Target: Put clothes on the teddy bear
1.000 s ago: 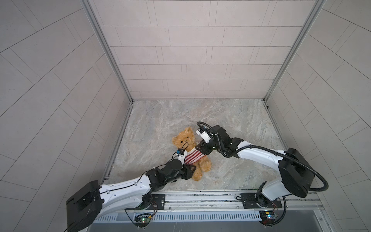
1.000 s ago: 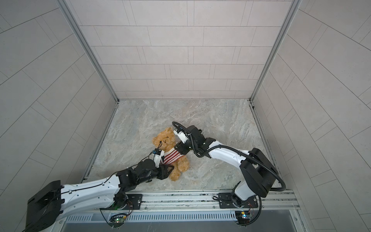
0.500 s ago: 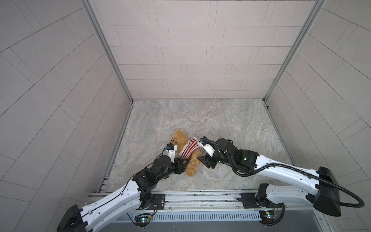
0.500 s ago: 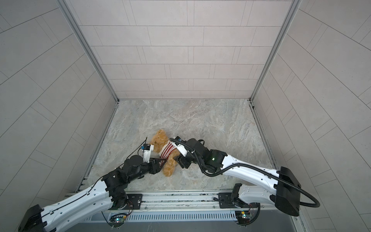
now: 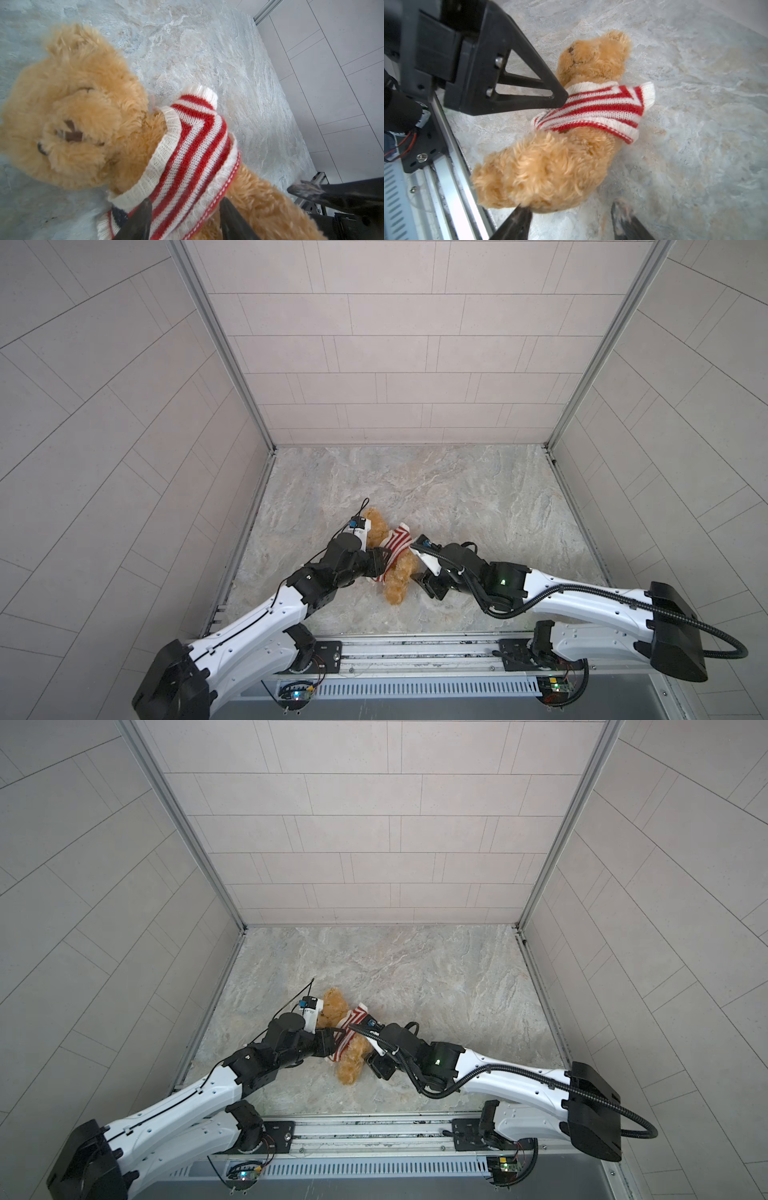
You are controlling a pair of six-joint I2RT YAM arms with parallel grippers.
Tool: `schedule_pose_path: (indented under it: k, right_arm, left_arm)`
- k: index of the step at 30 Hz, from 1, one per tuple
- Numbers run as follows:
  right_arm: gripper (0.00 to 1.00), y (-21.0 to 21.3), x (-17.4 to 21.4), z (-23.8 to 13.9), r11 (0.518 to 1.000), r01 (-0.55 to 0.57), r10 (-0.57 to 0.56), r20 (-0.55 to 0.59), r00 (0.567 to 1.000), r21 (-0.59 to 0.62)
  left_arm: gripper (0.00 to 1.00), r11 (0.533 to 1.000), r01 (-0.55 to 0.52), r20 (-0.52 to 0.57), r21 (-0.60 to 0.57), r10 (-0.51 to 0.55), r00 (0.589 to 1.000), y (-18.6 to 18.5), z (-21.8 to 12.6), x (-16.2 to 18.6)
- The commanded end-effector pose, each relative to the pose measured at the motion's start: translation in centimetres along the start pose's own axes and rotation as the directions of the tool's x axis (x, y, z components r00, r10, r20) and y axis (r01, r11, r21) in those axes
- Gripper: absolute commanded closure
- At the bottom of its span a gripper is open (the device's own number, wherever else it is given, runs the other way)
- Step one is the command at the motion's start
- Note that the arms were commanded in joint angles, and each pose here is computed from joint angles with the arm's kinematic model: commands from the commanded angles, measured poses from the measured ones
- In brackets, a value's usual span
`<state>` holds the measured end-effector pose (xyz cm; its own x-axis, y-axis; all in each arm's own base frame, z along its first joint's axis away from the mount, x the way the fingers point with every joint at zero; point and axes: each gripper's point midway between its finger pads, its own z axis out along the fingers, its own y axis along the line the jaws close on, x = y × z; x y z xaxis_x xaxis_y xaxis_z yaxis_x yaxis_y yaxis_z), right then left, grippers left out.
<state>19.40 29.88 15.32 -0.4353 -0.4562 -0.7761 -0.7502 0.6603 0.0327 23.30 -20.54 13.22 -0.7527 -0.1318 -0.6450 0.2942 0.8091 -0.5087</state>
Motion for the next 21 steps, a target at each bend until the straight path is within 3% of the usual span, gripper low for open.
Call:
schedule_pose_path:
  k: [1,4,13,21]
  right_arm:
    - [0.43,-1.4,-1.4,0.3,0.998,-0.039,0.036,0.046,0.998,0.049]
    - [0.46,-2.8,-1.3,0.4,0.996,-0.06,0.057,0.045,0.997,0.061]
    - [0.49,-8.5,-0.4,1.6,0.988,-0.151,0.149,0.036,0.988,0.045]
    - [0.46,-8.8,-1.9,-2.1,0.988,-0.145,0.141,0.084,0.986,0.051]
  left_arm:
    - [0.44,0.996,-0.079,0.023,-0.03,0.079,0.997,-0.6,0.2,-2.3]
    - [0.44,0.981,-0.155,-0.013,-0.121,0.154,0.988,0.3,0.8,-3.2]
    - [0.44,0.967,-0.203,-0.101,-0.154,0.189,0.977,0.7,4.4,-4.1]
    - [0.47,0.965,-0.183,-0.163,-0.189,0.153,0.975,2.7,7.5,-4.5]
